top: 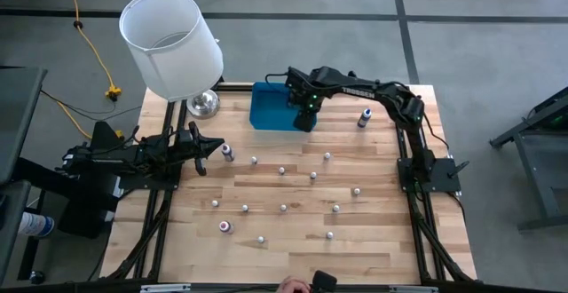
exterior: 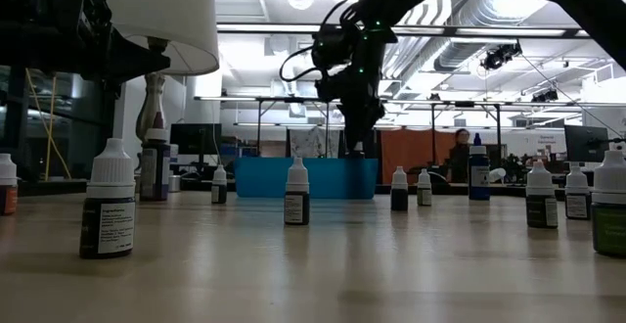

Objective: Pick & Place food coloring
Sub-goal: Put the large black food coloring bottle into the blue bin

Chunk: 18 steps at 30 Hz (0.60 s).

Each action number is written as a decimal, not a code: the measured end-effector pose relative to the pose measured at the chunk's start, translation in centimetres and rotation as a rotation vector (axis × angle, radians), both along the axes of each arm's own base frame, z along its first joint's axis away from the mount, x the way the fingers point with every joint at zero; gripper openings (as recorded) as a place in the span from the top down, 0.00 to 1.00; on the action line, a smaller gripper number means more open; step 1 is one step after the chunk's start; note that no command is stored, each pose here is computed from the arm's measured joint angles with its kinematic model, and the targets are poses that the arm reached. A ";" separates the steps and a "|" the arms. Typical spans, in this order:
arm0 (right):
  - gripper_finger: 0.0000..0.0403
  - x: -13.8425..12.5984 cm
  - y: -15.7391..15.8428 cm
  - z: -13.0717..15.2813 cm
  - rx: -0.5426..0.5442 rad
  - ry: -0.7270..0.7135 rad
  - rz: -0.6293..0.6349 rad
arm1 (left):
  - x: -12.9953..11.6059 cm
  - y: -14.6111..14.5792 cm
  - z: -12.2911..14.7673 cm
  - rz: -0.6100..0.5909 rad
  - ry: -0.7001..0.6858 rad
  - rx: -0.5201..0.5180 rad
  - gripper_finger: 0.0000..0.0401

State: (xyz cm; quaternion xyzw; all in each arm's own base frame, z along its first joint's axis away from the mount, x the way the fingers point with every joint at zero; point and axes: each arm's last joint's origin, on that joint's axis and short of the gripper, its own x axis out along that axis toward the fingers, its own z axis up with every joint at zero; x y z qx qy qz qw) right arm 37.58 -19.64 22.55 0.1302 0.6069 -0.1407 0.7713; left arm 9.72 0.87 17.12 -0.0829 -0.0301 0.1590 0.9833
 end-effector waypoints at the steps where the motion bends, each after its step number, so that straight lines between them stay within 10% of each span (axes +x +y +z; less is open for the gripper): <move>1: 0.71 0.0 0.0 -0.1 0.003 0.001 0.002 | 0.0 0.0 0.0 0.000 0.000 0.000 1.00; 18: 0.59 -0.2 -0.6 -0.2 0.000 -0.012 -0.010 | 0.0 0.0 0.0 0.000 0.000 0.000 1.00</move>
